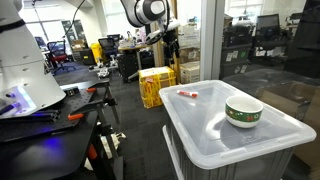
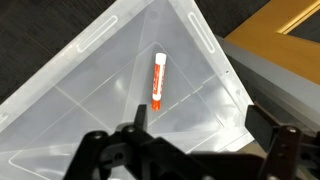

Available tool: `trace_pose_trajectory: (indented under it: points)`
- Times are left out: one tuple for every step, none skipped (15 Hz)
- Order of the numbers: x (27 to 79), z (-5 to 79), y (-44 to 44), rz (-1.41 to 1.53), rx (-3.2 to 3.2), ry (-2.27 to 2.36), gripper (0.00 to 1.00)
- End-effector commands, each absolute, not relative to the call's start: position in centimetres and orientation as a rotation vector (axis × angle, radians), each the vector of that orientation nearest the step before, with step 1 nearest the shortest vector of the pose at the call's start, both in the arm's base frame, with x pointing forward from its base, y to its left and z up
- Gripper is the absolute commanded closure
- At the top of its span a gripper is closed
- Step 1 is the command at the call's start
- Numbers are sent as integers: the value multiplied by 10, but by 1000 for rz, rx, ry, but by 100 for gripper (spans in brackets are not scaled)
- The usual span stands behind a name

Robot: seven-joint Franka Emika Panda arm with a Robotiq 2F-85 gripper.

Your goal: Put the orange marker in the bowl

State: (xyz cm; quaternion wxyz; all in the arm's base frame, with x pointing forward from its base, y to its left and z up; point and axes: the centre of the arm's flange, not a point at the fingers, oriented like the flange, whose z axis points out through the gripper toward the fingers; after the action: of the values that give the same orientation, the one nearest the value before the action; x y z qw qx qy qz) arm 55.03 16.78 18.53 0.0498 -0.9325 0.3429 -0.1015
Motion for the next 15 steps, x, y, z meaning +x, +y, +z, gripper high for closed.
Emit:
trace_pose_trajectory:
  points:
    - [554, 163, 175, -286, -2829, 1067, 0]
    - [553, 158, 175, -273, -2837, 1066, 0]
    - [552, 152, 173, -256, -2845, 1070, 0]
    - [551, 148, 171, -245, -2843, 1073, 0]
    - [551, 144, 170, -255, -2842, 1057, 0]
    - [551, 141, 168, -248, -2848, 1064, 0]
    - [552, 137, 166, -251, -2860, 1056, 0]
    - [552, 134, 163, -249, -2864, 1055, 0]
    - [554, 131, 161, -249, -2871, 1042, 0]
    - [555, 128, 158, -254, -2874, 1041, 0]
    - [556, 124, 155, -249, -2880, 1039, 0]
    - [558, 120, 153, -246, -2885, 1033, 0]
    - [559, 117, 152, -243, -2892, 1027, 0]
    - [561, 113, 150, -242, -2899, 1019, 0]
    - [563, 109, 149, -239, -2904, 1019, 0]
